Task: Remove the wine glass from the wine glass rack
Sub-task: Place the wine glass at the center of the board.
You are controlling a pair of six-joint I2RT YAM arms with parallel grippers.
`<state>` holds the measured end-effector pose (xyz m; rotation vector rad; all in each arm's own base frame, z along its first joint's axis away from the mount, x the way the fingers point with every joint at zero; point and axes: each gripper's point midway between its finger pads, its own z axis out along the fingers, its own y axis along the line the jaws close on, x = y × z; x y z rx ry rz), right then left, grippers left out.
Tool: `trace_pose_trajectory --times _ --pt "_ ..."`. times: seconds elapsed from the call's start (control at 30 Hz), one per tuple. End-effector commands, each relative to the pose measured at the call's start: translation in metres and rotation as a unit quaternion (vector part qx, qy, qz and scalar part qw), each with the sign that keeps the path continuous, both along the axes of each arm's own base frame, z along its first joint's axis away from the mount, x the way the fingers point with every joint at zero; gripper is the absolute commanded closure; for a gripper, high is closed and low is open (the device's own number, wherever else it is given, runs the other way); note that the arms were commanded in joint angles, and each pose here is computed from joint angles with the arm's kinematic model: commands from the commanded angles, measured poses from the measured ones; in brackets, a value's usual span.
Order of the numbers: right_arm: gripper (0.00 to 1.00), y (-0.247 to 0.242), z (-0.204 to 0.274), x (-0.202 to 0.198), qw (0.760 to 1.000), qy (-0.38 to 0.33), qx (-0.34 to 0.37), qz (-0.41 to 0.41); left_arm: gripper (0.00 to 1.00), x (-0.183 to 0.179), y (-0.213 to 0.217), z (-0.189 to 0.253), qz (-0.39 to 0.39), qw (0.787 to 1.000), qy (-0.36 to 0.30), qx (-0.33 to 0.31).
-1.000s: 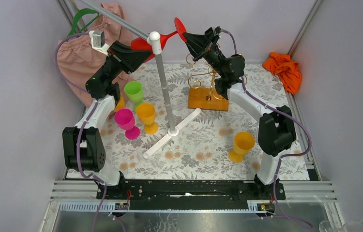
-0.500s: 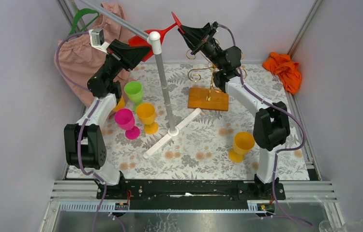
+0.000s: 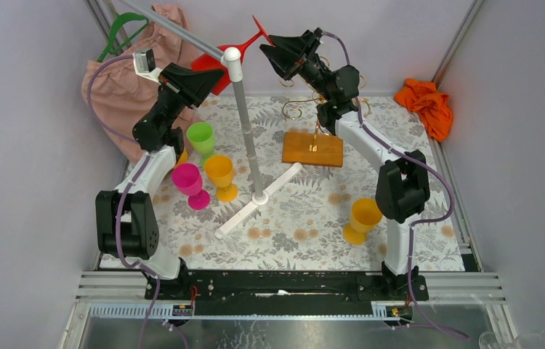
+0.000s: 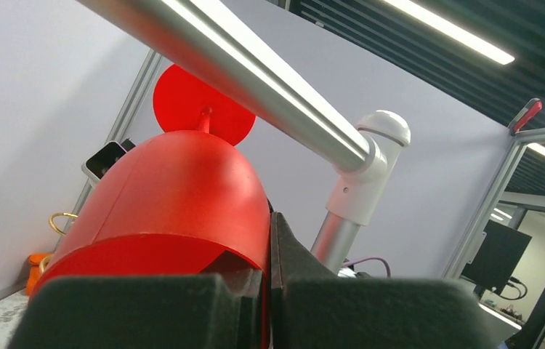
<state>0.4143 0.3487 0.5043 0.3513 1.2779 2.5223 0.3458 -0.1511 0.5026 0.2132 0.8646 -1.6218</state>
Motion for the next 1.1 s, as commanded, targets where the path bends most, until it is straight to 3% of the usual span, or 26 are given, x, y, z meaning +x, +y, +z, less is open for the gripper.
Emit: trace_pose_trajectory --times 0.0,0.3,0.57,0.8,1.07 --pt "0.56 0.046 -0.082 0.01 0.988 0.114 -0.024 0.102 1.0 0.001 0.014 0.009 0.009 0.999 0.011 -0.04" --pt "0.41 0.036 -0.055 0.02 0.993 0.091 0.006 0.069 1.0 0.032 0.044 -0.009 0.042 0.992 0.086 -0.087" --pt "0.31 0.011 -0.034 0.04 0.998 0.065 0.007 -0.007 1.0 0.06 0.061 -0.019 0.119 0.977 0.163 -0.065" --pt "0.3 -0.018 -0.011 0.055 0.999 0.033 0.024 -0.035 1.0 0.071 0.068 -0.025 0.187 0.959 0.21 -0.025" --pt "0.32 -0.033 0.023 0.055 0.998 0.001 0.058 -0.026 1.0 0.076 0.07 -0.034 0.191 0.956 0.224 -0.013"
